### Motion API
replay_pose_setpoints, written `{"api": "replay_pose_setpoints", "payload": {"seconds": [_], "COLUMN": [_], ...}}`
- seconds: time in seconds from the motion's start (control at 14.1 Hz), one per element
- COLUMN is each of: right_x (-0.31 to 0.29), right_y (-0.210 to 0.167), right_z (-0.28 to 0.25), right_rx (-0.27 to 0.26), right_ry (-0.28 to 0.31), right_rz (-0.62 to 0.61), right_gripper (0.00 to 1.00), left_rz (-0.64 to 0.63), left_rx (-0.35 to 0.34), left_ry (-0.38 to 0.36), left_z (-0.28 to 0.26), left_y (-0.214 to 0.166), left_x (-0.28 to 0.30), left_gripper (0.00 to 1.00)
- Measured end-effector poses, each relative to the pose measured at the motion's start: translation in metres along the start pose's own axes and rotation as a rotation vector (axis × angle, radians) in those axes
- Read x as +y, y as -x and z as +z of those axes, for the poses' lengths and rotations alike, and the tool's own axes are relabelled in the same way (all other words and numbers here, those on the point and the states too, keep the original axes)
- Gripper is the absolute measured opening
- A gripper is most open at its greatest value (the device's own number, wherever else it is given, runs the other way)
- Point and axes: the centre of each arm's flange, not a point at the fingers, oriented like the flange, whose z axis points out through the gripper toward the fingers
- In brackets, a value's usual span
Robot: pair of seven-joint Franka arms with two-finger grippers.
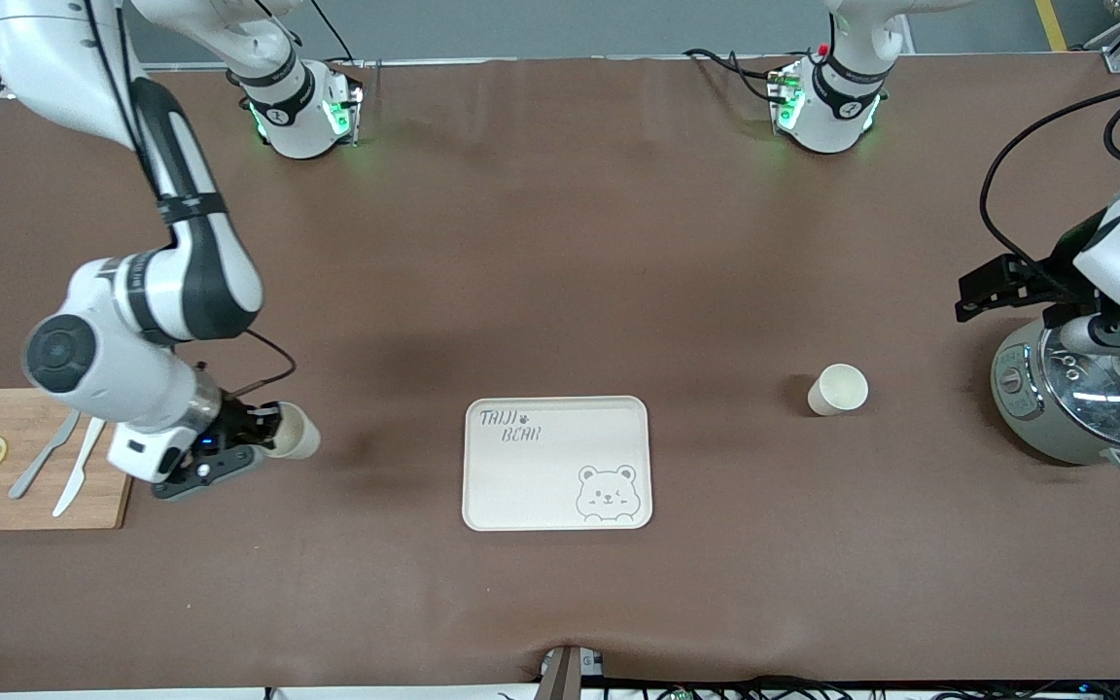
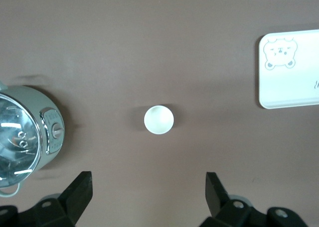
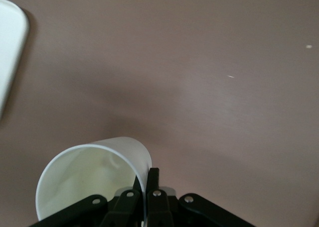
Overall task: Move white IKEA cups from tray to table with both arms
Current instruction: 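Carry the cup toward the cutting board with the right gripper while the left gripper withdraws, then lower the cup beside the cutting board and open the right gripper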
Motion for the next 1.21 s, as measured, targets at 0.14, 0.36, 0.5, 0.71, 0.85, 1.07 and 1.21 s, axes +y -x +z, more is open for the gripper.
{"api": "replay_pose_setpoints", "payload": {"seconds": [0.14, 0.36, 0.5, 0.71, 0.85, 1.07, 1.21], "right_x": [0.043, 0.078, 0.082, 0.078, 0.079, 0.080, 0.078], "right_y": [0.017, 0.037, 0.039, 0.037, 0.037, 0.037, 0.036], "right_z": [0.002, 0.019, 0.039, 0.061, 0.073, 0.085, 0.094], "right_rx": [0.020, 0.023, 0.023, 0.017, 0.016, 0.020, 0.020], "right_ry": [0.011, 0.006, 0.007, 0.000, 0.001, 0.005, 0.005], "right_rz": [-0.061, -0.116, -0.139, -0.154, -0.166, -0.168, -0.171], "right_gripper": [0.03, 0.03, 0.03, 0.03, 0.03, 0.03, 0.03], "left_rz": [0.007, 0.006, -0.006, -0.036, -0.045, -0.035, -0.016], "left_rx": [-0.005, 0.001, 0.009, 0.029, 0.043, 0.049, 0.038], "left_ry": [-0.013, -0.031, -0.033, -0.031, -0.023, -0.011, -0.003], "left_z": [0.000, -0.004, -0.009, -0.022, -0.030, -0.030, -0.024], "left_y": [0.003, 0.006, 0.009, 0.014, 0.018, 0.018, 0.017], "left_x": [0.009, 0.013, 0.005, -0.018, -0.034, -0.033, -0.021], "left_gripper": [1.00, 1.00, 1.00, 1.00, 1.00, 1.00, 1.00]}}
